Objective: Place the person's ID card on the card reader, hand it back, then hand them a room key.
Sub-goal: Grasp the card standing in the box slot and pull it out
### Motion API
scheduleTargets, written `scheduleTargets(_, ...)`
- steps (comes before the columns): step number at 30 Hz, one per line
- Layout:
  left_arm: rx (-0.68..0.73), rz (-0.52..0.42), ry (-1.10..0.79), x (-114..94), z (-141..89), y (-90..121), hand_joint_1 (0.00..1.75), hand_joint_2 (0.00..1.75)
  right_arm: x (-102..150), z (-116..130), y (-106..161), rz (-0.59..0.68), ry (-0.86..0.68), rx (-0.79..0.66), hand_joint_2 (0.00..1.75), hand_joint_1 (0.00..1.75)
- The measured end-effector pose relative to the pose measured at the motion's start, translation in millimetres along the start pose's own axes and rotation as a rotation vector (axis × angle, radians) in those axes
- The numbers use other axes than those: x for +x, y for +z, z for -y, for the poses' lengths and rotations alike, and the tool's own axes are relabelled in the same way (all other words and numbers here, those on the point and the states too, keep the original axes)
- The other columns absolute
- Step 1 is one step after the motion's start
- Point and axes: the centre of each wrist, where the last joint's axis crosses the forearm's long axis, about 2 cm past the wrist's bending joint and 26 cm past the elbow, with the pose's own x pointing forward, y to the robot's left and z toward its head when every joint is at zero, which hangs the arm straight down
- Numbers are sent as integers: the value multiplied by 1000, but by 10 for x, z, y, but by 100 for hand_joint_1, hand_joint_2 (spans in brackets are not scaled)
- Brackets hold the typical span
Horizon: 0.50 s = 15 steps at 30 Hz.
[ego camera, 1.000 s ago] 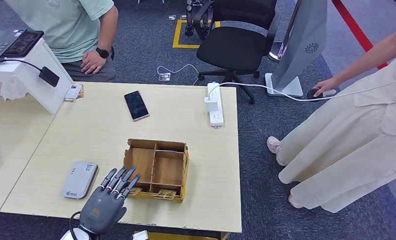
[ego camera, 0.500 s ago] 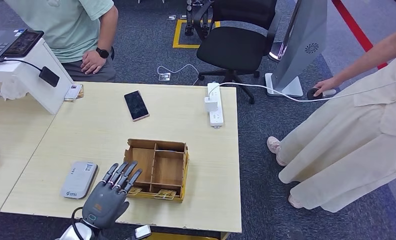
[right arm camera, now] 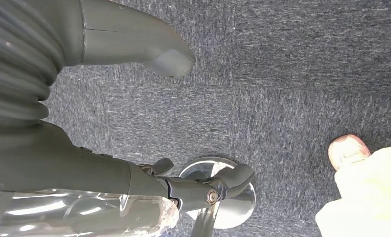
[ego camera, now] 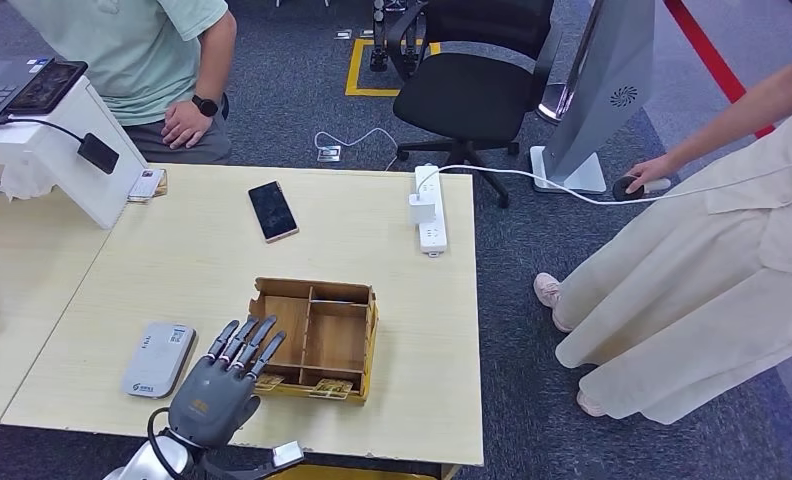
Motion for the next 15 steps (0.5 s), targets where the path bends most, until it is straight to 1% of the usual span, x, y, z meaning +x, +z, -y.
scheduleTargets(1, -1, 0, 0, -1, 4, -1, 10, 175, 0, 0, 0, 0, 0, 0, 175, 0)
scheduleTargets(4, -3, -5, -1, -3, 9, 0, 139, 175, 0, 0, 0, 0, -1, 0, 175, 0)
scheduleTargets(5, -3, -6, 0, -2, 10, 1, 175, 175, 0, 0, 0, 0, -1, -1, 175, 0)
scheduleTargets(15, -13, 2, 5, 17, 26, 39, 175, 175, -2, -1, 1, 0, -4, -2, 175, 0)
